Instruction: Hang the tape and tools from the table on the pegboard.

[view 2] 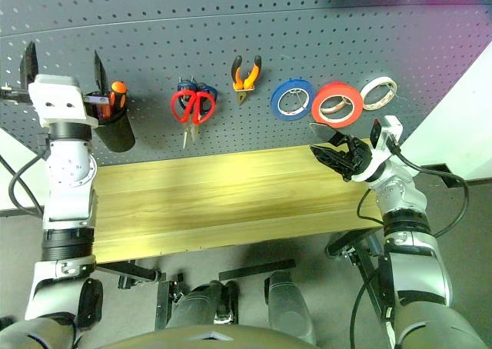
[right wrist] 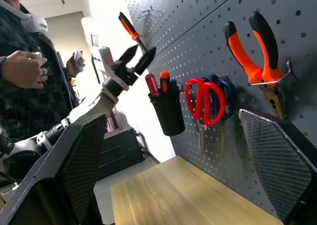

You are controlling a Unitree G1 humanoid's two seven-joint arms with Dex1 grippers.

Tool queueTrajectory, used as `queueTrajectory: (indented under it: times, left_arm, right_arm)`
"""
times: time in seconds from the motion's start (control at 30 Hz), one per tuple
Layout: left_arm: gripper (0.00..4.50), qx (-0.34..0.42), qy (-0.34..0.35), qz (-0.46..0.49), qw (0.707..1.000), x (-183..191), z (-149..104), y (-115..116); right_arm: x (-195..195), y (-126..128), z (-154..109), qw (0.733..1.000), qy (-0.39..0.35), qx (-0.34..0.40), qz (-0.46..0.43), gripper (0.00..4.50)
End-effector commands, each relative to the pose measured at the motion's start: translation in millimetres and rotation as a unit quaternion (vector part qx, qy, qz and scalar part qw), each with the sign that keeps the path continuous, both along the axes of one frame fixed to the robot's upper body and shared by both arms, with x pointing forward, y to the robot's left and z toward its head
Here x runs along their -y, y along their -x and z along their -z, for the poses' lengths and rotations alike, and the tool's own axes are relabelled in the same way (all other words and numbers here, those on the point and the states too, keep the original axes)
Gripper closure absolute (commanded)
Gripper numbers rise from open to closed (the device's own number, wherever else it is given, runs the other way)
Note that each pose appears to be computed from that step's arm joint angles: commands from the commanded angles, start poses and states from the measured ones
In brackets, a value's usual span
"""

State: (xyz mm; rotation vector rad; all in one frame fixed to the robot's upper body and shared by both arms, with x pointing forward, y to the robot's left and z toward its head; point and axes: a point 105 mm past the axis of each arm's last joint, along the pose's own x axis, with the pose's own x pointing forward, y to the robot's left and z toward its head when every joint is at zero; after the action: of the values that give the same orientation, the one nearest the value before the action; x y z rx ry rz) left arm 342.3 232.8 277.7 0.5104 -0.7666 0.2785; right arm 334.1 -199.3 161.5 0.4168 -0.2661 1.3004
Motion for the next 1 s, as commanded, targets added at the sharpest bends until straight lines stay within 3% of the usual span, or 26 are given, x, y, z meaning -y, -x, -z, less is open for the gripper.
queueTrajectory:
  times: [0.03, 0.3, 0.43, 0.5, 0.7, 0.77, 0.87, 1.0]
  left_arm:
    - [0.05, 0.054, -0.035, 0.026, 0.998, 18.8, -27.1, 12.3]
    - [0.05, 0.000, 0.025, 0.183, 0.983, 54.4, -22.9, 0.9]
    - [0.05, -0.050, 0.015, 0.291, 0.955, 92.5, -11.5, 3.4]
    - [0.05, -0.075, -0.036, 0.313, 0.946, 111.3, 2.9, 7.4]
    - [0.05, -0.217, -0.055, 0.433, 0.873, 137.4, 61.7, 14.2]
    - [0.05, -0.271, -0.005, 0.459, 0.846, 136.3, 81.9, 11.5]
    - [0.05, -0.378, 0.094, 0.486, 0.782, 130.9, 127.0, 11.5]
    - [0.05, -0.473, 0.081, 0.513, 0.712, 130.4, 172.2, 35.7]
  right_arm:
    - [0.2, -2.9, -12.6, 1.000, -0.006, 0.025, 0.002, 0.00]
    - [-2.2, -3.6, -13.2, 1.000, -0.009, 0.030, 0.001, 0.00]
    - [-3.8, -4.0, -13.4, 0.999, -0.007, 0.033, 0.000, 0.00]
    - [-4.3, -4.1, -13.3, 0.999, -0.006, 0.034, 0.000, 0.00]
    - [-8.9, -3.3, -8.4, 0.999, 0.006, 0.035, -0.004, 0.00]
    - [-9.6, -3.1, -7.1, 0.999, 0.006, 0.034, -0.004, 0.00]
    - [-21.0, 1.5, 4.0, 0.999, 0.024, 0.026, -0.024, 0.00]
    - [-40.4, 7.1, 19.2, 0.998, 0.033, 0.011, -0.056, 0.00]
